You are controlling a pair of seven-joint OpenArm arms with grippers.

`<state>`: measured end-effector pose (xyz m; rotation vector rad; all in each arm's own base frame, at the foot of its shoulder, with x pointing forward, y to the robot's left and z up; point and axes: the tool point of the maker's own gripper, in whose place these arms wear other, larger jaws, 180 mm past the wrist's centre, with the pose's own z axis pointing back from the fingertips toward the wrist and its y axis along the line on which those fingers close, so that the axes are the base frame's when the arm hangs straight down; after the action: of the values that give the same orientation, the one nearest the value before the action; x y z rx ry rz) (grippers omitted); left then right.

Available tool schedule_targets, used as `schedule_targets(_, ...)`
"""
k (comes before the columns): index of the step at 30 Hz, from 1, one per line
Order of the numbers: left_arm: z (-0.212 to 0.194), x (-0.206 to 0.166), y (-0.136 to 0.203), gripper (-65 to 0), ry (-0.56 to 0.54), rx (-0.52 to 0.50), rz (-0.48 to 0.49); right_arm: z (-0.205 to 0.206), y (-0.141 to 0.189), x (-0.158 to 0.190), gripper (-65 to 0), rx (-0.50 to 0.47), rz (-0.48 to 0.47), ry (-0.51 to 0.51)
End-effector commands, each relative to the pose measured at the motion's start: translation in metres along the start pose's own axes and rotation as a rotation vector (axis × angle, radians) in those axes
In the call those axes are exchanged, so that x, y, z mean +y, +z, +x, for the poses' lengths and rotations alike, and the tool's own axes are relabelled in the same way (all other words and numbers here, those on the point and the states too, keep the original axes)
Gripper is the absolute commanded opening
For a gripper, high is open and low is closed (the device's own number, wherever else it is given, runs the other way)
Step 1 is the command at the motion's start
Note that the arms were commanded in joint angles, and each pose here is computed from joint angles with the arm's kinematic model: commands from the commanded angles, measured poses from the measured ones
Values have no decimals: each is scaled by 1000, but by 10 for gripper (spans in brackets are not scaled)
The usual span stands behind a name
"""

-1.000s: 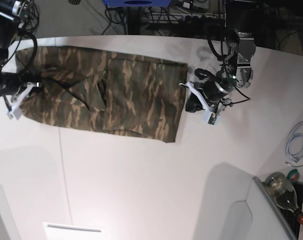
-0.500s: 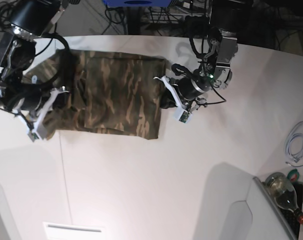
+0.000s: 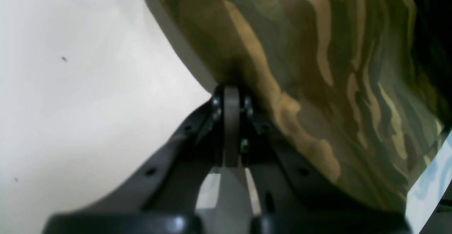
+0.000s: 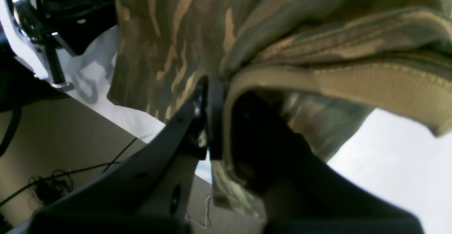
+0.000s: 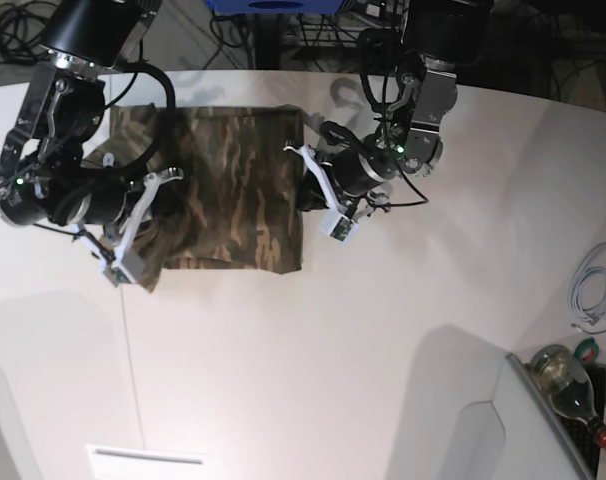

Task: Layout the t-shirt on the table in an organized manner, then fold the t-shirt properly
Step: 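Fold the strip's end with the right gripper toward the left gripper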

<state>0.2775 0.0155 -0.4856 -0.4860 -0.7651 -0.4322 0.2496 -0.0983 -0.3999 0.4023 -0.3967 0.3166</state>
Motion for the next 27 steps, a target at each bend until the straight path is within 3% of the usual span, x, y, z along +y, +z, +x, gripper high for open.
schedule_targets(1,15,-2,0,-650,-5,-44,-13,13,1,8,-642,-39,21,29)
schedule_targets(8,16,1,1,-650,-1,-48,-7,5,-30,22,-642,-32,118,-12)
schedule_targets(27,16,1,1,-650,1,-47,-4,4,-45,32,-636,-37,168,-79)
